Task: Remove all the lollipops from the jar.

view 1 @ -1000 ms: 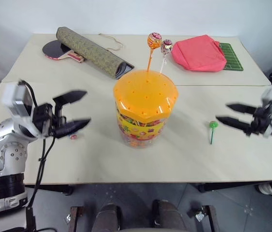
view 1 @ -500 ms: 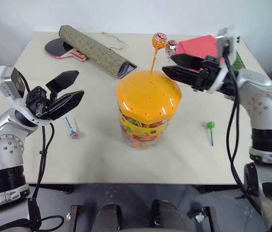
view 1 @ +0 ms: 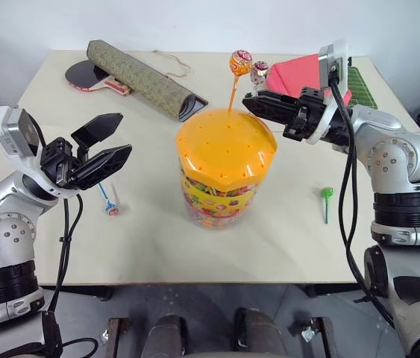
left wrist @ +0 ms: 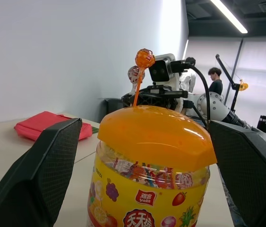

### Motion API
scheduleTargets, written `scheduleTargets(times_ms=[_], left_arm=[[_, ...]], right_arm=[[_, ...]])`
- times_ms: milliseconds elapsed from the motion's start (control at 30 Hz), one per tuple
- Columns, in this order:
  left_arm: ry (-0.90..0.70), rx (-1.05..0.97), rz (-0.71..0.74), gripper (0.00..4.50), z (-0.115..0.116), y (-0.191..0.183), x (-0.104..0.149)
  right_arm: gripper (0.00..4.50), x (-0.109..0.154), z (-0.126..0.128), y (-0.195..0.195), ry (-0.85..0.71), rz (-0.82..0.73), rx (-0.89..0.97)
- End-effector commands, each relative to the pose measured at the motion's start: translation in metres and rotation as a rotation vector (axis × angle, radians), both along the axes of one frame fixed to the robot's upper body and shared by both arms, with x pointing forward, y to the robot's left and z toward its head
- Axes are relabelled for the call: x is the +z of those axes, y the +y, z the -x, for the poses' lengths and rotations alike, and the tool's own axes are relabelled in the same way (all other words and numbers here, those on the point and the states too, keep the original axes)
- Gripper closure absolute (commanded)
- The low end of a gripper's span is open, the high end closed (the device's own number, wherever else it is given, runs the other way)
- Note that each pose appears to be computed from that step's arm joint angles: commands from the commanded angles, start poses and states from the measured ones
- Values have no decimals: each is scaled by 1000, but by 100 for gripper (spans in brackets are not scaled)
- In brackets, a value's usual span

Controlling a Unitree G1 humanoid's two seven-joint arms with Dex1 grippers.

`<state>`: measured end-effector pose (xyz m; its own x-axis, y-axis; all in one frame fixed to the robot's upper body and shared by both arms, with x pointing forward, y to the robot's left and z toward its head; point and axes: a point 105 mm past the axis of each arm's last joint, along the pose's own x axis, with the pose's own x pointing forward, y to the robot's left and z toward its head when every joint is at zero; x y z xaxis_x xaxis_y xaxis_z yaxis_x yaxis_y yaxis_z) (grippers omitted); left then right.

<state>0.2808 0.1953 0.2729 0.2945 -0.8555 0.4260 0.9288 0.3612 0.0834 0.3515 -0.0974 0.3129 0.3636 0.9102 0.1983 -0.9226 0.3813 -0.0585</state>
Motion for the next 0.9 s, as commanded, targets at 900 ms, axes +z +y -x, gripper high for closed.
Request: scheduleTargets(times_ms=[900], left_arm=[[-111, -240, -424, 0, 26, -25, -53]], right_arm=[[282, -162, 34, -255, 614, 667, -810]])
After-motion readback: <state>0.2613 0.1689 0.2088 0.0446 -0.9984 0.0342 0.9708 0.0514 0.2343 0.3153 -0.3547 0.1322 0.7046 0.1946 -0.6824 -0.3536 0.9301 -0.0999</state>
